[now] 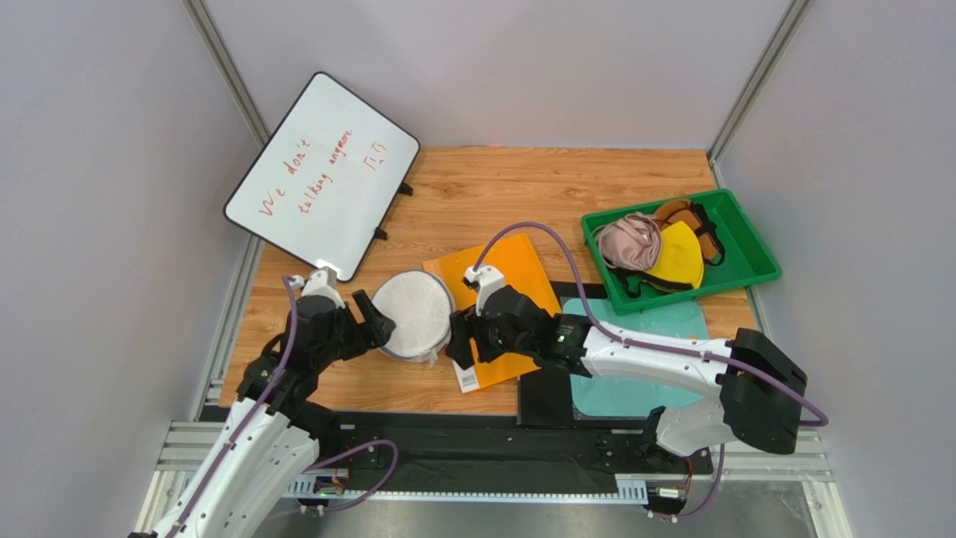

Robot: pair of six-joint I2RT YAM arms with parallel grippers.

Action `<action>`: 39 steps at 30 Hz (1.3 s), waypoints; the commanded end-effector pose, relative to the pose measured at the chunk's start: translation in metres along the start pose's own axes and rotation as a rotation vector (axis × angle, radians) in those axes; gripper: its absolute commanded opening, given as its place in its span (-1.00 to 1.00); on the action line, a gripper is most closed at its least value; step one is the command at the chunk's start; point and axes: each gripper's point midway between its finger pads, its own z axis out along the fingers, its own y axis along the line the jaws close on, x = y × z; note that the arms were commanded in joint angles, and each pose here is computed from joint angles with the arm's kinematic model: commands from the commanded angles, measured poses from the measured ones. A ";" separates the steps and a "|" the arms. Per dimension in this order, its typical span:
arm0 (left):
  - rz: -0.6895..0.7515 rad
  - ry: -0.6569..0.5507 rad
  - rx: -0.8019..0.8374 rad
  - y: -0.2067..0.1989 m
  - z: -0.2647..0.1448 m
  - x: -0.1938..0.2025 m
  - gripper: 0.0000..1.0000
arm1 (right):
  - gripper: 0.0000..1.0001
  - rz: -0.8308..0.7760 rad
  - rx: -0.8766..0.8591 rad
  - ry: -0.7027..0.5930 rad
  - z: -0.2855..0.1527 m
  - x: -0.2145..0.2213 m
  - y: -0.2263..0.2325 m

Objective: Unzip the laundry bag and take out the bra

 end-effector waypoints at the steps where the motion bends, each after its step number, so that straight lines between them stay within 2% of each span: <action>1: -0.033 -0.020 0.029 -0.007 0.001 -0.005 0.65 | 0.41 -0.077 -0.180 -0.058 0.001 -0.010 0.034; 5: -0.037 -0.030 0.034 -0.008 0.003 -0.007 0.47 | 0.37 -0.127 -0.226 -0.061 0.003 -0.006 0.045; 16: -0.030 -0.019 -0.008 0.000 0.007 -0.003 0.41 | 0.25 -0.161 -0.186 -0.034 0.028 0.007 0.051; 29: -0.027 -0.026 -0.008 0.000 0.010 -0.005 0.10 | 0.08 -0.161 -0.144 -0.086 0.039 -0.007 0.050; 36: -0.025 -0.030 -0.007 -0.001 0.009 -0.007 -0.11 | -0.12 -0.168 -0.131 -0.087 0.042 -0.008 0.049; 39: -0.024 -0.036 -0.005 -0.002 0.008 -0.009 -0.14 | -0.26 -0.171 -0.132 -0.092 0.041 -0.010 0.049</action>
